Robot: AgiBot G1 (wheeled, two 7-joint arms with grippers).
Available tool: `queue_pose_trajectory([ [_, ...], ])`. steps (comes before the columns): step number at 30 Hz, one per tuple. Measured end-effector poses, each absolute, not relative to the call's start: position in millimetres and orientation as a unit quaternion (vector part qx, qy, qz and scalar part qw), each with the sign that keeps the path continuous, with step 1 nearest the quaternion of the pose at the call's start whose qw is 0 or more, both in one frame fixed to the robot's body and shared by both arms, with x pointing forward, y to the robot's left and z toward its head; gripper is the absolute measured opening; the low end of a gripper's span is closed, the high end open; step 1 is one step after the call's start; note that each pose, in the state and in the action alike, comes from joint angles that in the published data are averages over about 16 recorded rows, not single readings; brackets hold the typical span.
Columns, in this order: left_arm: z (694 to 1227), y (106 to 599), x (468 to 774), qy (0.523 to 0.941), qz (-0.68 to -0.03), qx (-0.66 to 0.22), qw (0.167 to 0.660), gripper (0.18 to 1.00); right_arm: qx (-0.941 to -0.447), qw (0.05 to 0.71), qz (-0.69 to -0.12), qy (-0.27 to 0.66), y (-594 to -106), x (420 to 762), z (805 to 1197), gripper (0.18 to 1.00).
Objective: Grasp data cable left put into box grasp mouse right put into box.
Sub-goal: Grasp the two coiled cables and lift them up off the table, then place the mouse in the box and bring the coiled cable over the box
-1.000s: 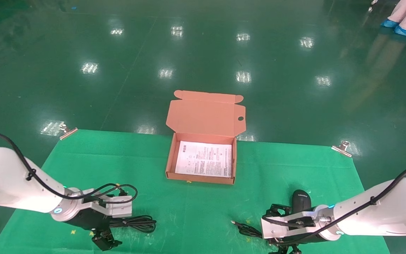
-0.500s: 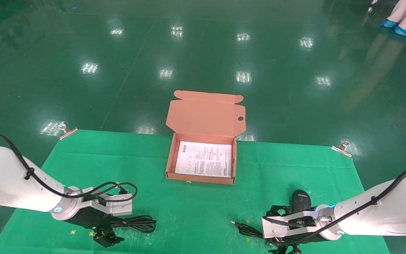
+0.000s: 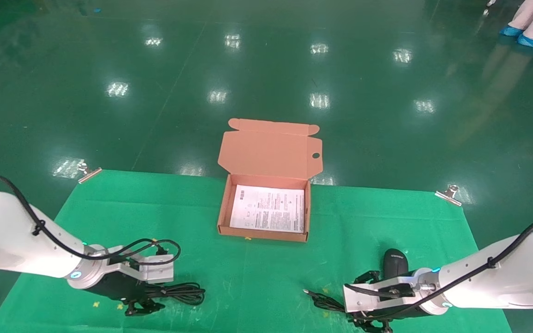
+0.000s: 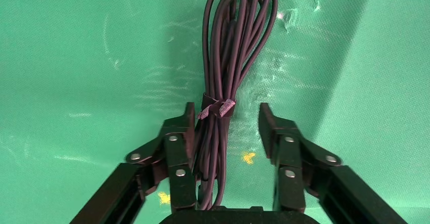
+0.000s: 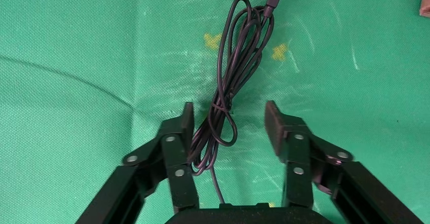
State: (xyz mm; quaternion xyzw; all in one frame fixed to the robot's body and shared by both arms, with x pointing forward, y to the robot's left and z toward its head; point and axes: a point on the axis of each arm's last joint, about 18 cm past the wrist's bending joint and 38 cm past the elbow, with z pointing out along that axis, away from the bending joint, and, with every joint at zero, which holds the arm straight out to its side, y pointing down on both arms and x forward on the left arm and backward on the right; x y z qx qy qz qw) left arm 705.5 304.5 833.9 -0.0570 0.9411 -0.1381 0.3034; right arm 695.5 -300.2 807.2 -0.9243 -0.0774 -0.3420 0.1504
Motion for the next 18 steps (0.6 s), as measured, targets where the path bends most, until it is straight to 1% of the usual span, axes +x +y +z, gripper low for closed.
queue_pose_trajectory([
  [3,833.9,304.5,705.5,0.941,-0.138,-0.057,0.303,0.578,-0.924,0.151,-0.342,-0.078,-300.1,695.4,807.3,0.594],
  [11,833.9,304.6,705.4,0.941,-0.138,-0.057,0.303,0.396,-0.924,0.151,-0.342,-0.078,-300.1,695.3,807.4,0.417],
  [16,833.8,304.7,705.3,0.941,-0.137,-0.057,0.303,0.325,-0.924,0.151,-0.342,-0.078,-300.1,695.3,807.4,0.328],
  [18,833.8,304.7,705.3,0.941,-0.137,-0.057,0.303,0.304,-0.924,0.151,-0.342,-0.077,-300.3,695.3,808.1,0.307],
])
